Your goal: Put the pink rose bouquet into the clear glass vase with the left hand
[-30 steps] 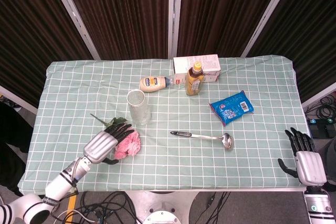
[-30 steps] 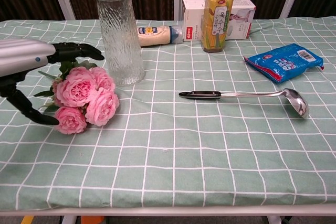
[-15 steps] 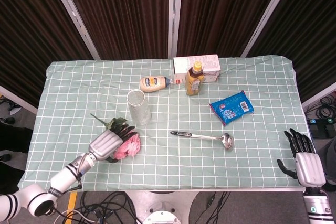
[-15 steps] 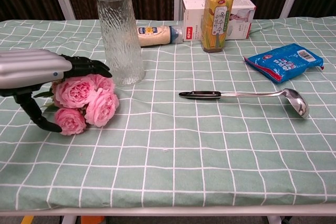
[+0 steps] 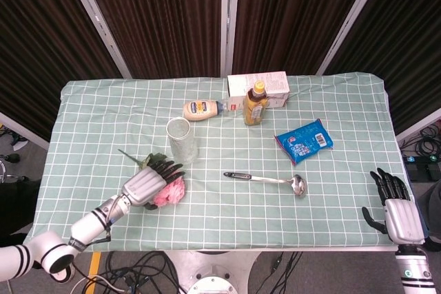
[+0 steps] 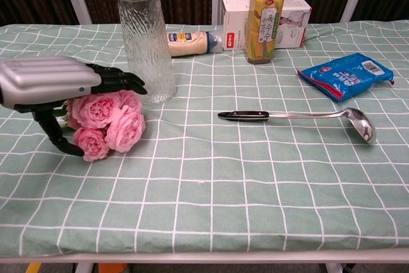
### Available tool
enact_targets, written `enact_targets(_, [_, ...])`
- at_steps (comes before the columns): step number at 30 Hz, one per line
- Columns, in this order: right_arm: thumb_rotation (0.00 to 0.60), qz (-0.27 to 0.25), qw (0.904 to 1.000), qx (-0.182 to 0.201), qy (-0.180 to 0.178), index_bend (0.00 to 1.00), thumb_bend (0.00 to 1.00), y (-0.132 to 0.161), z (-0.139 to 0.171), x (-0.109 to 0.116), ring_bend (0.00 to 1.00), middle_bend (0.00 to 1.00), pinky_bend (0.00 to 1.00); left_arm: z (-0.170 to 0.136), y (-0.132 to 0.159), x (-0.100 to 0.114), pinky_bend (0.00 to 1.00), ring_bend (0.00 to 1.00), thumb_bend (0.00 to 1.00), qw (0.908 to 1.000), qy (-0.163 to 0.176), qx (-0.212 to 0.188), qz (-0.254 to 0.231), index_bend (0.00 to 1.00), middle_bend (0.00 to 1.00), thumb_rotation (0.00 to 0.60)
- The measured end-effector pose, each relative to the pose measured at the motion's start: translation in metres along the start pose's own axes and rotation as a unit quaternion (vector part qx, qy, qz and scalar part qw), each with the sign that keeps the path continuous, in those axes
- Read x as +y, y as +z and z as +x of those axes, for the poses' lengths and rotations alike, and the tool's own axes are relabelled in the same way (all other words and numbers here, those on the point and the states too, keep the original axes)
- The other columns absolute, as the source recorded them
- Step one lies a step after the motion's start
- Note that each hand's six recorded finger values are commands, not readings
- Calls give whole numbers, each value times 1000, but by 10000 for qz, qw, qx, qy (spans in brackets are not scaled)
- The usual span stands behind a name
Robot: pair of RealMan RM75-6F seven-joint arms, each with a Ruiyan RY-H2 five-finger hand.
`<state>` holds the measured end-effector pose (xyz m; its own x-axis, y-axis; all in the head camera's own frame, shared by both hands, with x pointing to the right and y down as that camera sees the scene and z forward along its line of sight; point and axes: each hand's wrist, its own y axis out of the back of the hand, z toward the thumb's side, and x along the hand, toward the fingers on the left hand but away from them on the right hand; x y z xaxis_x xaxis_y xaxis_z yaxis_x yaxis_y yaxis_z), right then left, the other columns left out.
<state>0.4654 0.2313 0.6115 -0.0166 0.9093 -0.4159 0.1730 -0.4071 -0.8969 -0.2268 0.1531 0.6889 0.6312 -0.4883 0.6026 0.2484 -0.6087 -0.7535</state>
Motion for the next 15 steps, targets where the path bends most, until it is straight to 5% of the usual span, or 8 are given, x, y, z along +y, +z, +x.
enact_targets(7, [600, -30, 10000, -55, 69, 0, 279, -3, 0, -2, 0, 0, 0, 10, -2, -12, 158, 3, 61, 9997, -183, -59, 154, 85, 14, 600])
enact_targets(15, [600, -50, 9997, -141, 209, 0, 285, -7, -1, -8, 0, 0, 0, 12, -2, -14, 376, 196, 87, 9997, -54, -7, 241, 329, 266, 600])
